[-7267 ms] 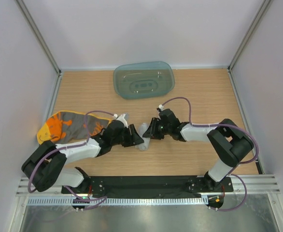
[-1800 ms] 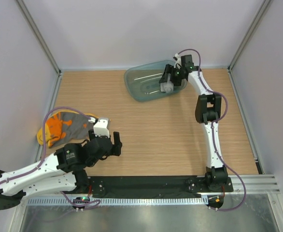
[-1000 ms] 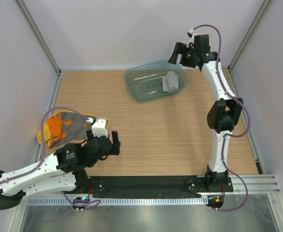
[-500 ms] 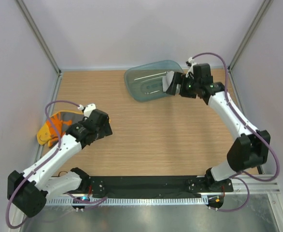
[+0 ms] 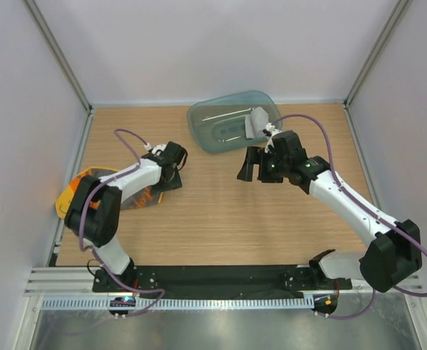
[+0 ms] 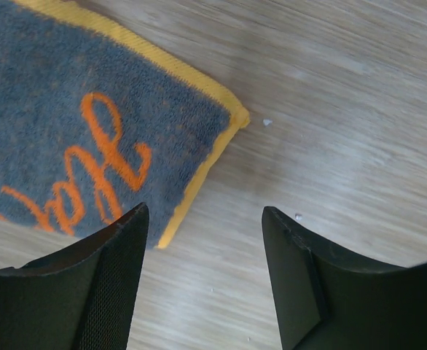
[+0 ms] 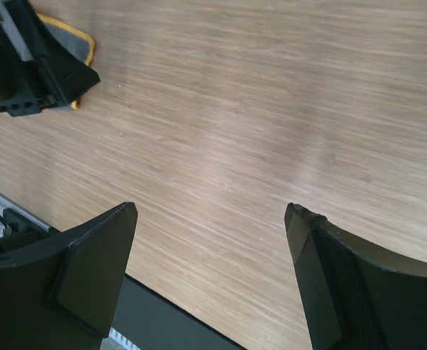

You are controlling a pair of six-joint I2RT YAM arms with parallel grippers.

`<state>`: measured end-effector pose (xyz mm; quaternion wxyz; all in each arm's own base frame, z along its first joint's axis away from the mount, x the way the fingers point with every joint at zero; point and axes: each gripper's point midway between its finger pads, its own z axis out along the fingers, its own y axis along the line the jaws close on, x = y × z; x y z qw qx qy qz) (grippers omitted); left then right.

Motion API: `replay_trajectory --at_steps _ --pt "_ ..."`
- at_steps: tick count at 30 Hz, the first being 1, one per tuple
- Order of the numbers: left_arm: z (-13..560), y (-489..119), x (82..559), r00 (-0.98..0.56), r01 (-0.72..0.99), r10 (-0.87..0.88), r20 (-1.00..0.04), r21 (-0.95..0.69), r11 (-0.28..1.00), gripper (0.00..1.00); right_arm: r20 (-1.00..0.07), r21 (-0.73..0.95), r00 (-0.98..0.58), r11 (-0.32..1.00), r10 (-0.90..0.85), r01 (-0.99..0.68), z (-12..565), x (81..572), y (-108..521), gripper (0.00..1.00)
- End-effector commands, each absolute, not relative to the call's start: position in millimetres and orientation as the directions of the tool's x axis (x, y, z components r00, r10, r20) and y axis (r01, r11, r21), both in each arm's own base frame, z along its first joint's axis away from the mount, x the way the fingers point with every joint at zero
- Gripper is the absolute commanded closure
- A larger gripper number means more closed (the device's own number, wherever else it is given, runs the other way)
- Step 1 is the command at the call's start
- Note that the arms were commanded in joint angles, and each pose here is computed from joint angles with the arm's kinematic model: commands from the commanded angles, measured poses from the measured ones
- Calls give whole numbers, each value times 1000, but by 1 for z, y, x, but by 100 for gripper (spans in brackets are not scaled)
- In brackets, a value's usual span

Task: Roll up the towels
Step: Move the towel to the center of the board

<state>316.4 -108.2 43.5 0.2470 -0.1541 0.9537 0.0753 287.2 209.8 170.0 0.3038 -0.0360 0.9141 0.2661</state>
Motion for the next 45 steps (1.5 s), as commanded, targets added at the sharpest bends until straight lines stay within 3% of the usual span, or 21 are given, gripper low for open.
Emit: replay_trajectory --at_steps 1,6,9,13,18,24,28,30,31,34,37,41,45 --pt "44 -107 335 -808 -371 -287 -515 65 927 36 -653 455 -744 859 144 -233 204 289 199 11" --pt "25 -95 334 -817 -402 -329 -473 58 914 39 -671 422 -732 873 119 -245 214 279 189 10" --pt "11 -89 329 -826 -420 -350 -443 68 905 53 -673 422 -730 873 120 -245 213 274 186 10" --pt "1 -93 324 -834 -422 -372 -407 36 906 100 -664 421 -739 874 116 -242 210 272 186 10" --pt "2 -117 315 -827 -414 -405 -390 -66 908 100 -675 394 -727 895 129 -208 207 273 176 10" --pt "31 -245 287 -869 -236 -311 -385 -230 944 100 -680 370 -714 919 170 -134 196 272 161 10" --pt "48 -325 272 -901 -131 -253 -351 -335 933 100 -703 292 -678 956 216 2 194 272 131 10" --pt "49 -362 257 -924 -66 -194 -329 -363 929 96 -713 243 -660 967 235 82 191 271 111 9" --pt "66 -384 262 -921 -36 -186 -344 -400 916 79 -718 230 -654 968 240 103 192 268 104 8" --pt "80 -406 250 -929 25 -136 -343 -425 905 48 -723 204 -640 965 261 162 192 265 90 7" --pt "115 -394 257 -897 49 -154 -415 -439 897 34 -710 237 -643 957 287 165 190 262 93 7" --pt "144 -328 268 -841 40 -155 -519 -345 938 26 -625 369 -714 925 317 89 165 259 129 10" --pt "157 -237 289 -776 -69 -225 -590 -275 959 23 -453 524 -837 851 309 31 123 256 181 15"
